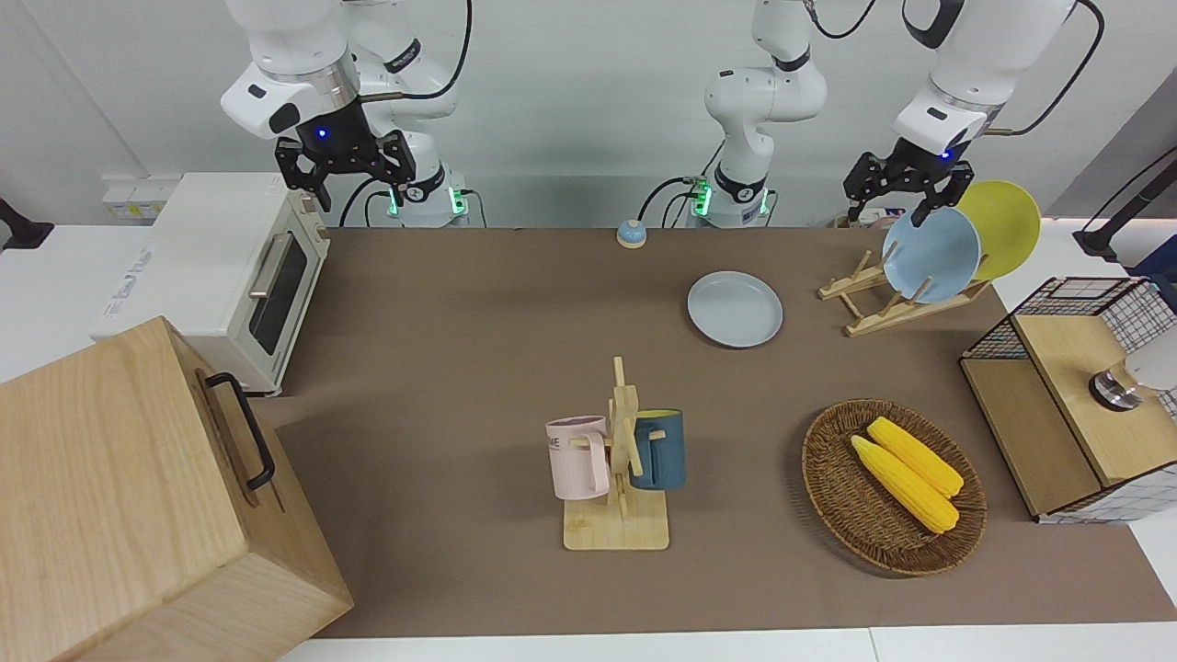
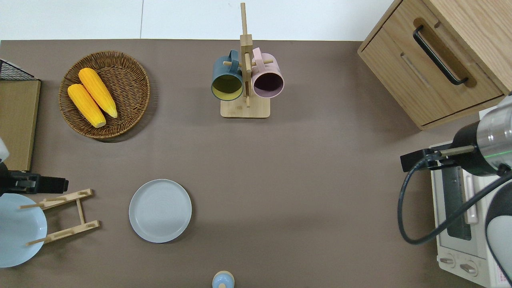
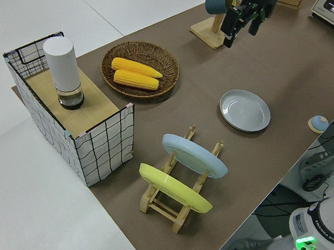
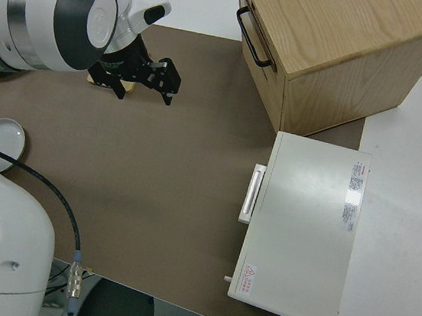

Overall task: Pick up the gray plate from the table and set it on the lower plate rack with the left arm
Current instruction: 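Move the left gripper toward the rim of the gray plate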

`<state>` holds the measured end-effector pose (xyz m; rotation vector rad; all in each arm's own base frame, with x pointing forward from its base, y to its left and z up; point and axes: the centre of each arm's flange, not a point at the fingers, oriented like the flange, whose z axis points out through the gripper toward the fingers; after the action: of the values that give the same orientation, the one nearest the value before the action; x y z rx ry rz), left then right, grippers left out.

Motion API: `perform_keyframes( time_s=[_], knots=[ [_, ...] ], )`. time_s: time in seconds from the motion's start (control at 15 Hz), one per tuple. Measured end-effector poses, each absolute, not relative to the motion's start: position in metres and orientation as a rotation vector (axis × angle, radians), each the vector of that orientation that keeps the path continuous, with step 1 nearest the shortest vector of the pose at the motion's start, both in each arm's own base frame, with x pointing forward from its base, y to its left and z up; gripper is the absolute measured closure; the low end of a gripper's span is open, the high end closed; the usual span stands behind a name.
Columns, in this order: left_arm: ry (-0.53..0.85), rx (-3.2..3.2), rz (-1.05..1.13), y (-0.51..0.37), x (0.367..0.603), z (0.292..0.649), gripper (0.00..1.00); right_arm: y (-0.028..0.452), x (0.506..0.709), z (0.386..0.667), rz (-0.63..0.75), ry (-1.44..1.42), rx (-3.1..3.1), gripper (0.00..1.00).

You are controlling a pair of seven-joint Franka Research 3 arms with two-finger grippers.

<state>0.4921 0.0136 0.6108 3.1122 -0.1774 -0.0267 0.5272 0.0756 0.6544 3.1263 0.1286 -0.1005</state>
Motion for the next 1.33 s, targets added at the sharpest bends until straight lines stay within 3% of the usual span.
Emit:
perform_keyframes(
  time_s=[0.2,0.53,1.33],
  knots=[
    [-0.091,3.1,-0.045,0.003,0.488,0.608,0.0,0.076,0.527,0.654,-0.101,0.129,3.126,0.01],
    [-0.074,3.101,-0.088,-0.026,0.472,0.58,0.0,0.076,0.527,0.654,-0.101,0.129,3.126,0.01],
    [-0.039,3.1,-0.033,-0.022,0.445,0.468,0.0,0.076,0.527,0.654,-0.101,0.129,3.126,0.01]
  ],
)
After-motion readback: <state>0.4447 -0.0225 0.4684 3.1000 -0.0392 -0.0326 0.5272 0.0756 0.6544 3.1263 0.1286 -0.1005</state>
